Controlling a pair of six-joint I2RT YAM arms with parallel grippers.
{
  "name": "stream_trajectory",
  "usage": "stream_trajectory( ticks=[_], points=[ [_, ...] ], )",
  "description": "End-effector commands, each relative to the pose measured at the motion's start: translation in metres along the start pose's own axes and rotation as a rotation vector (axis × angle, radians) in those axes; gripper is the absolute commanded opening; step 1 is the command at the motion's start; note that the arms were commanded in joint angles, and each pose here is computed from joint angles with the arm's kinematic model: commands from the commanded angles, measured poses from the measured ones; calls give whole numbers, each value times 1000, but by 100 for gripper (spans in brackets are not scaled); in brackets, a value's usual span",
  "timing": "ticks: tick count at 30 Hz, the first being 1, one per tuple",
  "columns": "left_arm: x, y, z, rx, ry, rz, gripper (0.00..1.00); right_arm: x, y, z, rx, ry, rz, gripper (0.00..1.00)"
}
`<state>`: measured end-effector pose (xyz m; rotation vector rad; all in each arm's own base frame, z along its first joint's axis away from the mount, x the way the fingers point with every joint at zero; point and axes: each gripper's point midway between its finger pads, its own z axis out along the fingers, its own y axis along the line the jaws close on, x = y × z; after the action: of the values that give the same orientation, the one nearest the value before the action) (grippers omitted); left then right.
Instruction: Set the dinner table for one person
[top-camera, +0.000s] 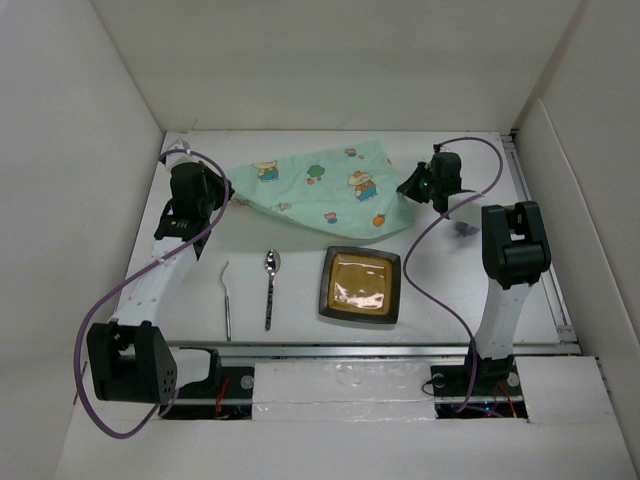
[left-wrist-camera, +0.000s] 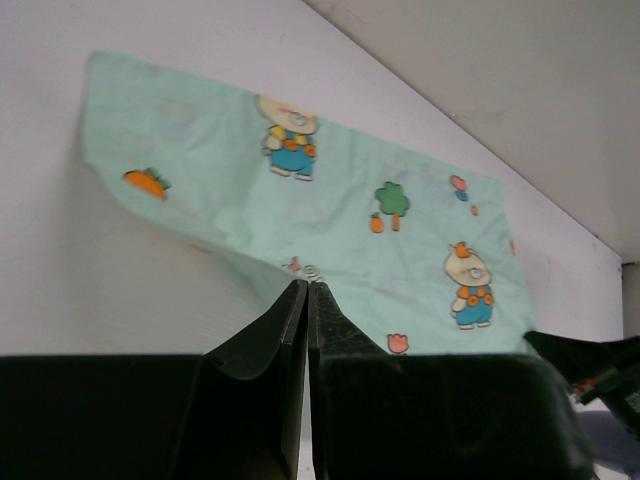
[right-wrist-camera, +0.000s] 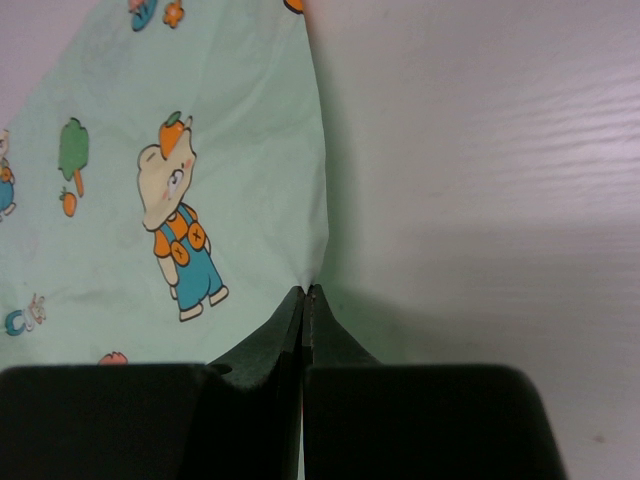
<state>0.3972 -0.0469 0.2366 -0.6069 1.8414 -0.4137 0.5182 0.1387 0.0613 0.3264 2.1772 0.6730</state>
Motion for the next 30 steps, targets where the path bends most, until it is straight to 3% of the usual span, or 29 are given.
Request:
stream_trajectory(
  ticks=[1, 8, 9, 11, 12, 14, 19, 20, 22, 26, 29, 30],
  points=[
    [-37, -21, 5, 70, -64, -10, 0, -92, 21, -31, -19, -242, -46, 0],
    [-2, 4, -6, 21, 27, 20, 0, -60, -14, -31, 57, -172, -34, 0],
    [1, 7, -8, 11, 41, 22, 19, -58, -16, -32, 60, -176, -33, 0],
    [0, 28, -18, -93, 28, 33, 41, -49, -21, -35, 72, -168, -22, 0],
    [1, 33, -21, -109, 18, 35, 62, -48, -21, -37, 74, -173, -21, 0],
    [-13, 29, -25, -99, -50, 23, 73, -51, -23, -43, 95, -191, -19, 0],
    [-20, 13, -4, -65, -34, 10, 71, -47, -29, -48, 135, -176, -17, 0],
    [-6, 16, 13, -85, 15, 22, 70, -48, -28, -50, 133, -180, -19, 1],
    [-3, 6, 30, -77, 46, 32, 67, -42, -33, -53, 145, -177, -18, 14],
    [39, 10, 77, -92, 207, 48, 59, -47, -32, -68, 163, -216, -31, 34],
    [56, 7, 90, -64, 272, 30, 49, -58, -30, -87, 188, -265, -64, 52],
    [58, 5, 89, -47, 274, 23, 40, -59, -23, -90, 178, -269, -79, 56]
  ],
)
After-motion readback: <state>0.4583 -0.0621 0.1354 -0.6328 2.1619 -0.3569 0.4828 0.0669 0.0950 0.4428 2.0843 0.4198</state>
